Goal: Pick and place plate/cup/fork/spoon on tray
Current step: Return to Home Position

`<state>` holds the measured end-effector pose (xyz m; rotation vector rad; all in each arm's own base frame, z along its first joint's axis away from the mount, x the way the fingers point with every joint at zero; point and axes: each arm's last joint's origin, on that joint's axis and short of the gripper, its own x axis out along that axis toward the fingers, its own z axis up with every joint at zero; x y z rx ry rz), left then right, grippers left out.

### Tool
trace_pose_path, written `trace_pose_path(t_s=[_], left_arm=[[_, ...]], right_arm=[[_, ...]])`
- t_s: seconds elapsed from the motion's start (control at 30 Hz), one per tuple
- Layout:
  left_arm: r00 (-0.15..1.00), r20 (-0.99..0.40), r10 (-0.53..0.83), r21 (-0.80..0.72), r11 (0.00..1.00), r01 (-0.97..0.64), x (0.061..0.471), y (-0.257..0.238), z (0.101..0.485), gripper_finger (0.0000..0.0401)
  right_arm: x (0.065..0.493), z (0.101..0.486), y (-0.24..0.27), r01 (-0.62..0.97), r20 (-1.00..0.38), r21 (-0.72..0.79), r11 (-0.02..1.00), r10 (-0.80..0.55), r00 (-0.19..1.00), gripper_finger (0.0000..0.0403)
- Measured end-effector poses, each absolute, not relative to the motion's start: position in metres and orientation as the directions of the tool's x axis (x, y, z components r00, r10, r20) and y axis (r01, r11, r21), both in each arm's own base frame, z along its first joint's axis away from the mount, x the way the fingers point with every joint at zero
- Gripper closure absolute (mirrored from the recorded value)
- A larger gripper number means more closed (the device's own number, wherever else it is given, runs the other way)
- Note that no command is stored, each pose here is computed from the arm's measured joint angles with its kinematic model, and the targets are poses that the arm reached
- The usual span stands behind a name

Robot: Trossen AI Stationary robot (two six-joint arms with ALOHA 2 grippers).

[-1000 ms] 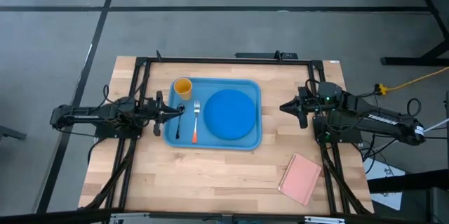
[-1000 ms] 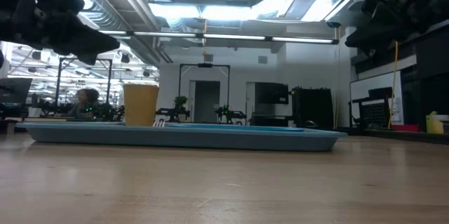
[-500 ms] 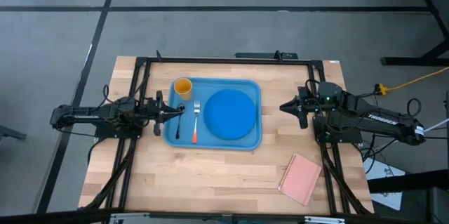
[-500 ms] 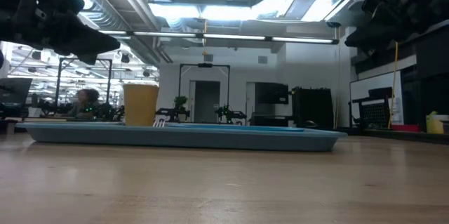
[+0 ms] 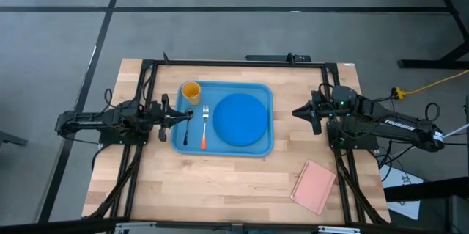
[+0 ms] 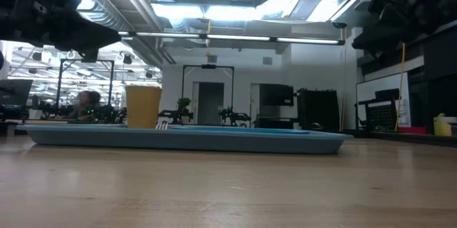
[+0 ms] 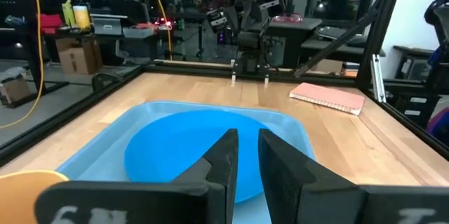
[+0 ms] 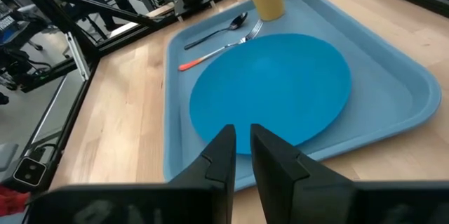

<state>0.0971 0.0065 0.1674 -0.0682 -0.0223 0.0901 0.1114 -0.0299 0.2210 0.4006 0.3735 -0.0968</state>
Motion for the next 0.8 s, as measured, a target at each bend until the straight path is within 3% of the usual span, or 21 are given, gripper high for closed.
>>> trace_pose_path(t_s=[0.8], left_arm=[[0.995,0.017,0.095,-0.07,0.993,-0.094,0.0973,0.0066,0.1672,0.035]], right_arm=[[0.1109,0.2196,-0.03,0.178,-0.388,0.363,0.915,-0.026,0.921,0.0352]])
